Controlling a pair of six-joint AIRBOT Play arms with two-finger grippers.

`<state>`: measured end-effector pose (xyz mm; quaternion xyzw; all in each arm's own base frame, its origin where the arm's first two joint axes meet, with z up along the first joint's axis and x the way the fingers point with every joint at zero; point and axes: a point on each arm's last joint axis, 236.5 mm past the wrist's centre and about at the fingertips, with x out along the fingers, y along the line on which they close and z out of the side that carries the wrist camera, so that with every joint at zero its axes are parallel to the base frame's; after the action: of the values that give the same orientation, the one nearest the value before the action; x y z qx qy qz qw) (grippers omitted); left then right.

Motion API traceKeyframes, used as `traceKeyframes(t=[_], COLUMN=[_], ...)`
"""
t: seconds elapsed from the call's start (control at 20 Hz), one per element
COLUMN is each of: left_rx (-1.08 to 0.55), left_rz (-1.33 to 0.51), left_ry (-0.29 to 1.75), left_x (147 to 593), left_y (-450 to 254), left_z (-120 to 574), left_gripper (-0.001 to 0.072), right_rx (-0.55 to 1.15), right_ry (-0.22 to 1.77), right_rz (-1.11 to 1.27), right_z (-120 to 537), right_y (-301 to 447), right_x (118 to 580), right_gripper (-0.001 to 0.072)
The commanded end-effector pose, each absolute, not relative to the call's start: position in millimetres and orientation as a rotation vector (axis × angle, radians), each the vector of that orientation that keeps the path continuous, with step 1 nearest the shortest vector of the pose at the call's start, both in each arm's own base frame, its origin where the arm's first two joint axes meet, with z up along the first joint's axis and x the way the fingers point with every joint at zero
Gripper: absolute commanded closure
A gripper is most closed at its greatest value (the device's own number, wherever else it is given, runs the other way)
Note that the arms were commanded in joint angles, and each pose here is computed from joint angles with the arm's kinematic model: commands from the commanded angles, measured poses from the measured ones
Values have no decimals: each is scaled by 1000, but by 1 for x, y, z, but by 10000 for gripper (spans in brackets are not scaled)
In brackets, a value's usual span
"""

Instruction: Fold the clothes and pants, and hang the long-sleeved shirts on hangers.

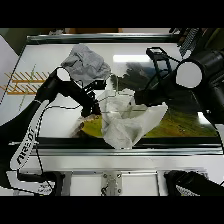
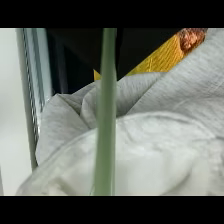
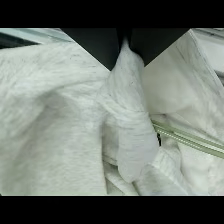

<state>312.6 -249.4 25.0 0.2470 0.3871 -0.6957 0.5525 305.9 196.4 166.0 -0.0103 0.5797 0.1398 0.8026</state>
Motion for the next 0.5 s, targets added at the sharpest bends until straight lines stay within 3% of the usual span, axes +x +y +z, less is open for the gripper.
traceKeyframes(t=[0.0, 0.45], left_rx=[600, 572], left_rz=[-1670, -1712], left_ry=[905, 864], left_x=[309, 307], left_y=[-260, -271], left_z=[19, 19], left_gripper=[695, 695], right_rx=[11, 90], right_ry=[1185, 1123], right_rz=[361, 460], right_z=[171, 173], right_y=[226, 271], right_x=[310, 321], right_gripper=[696, 696])
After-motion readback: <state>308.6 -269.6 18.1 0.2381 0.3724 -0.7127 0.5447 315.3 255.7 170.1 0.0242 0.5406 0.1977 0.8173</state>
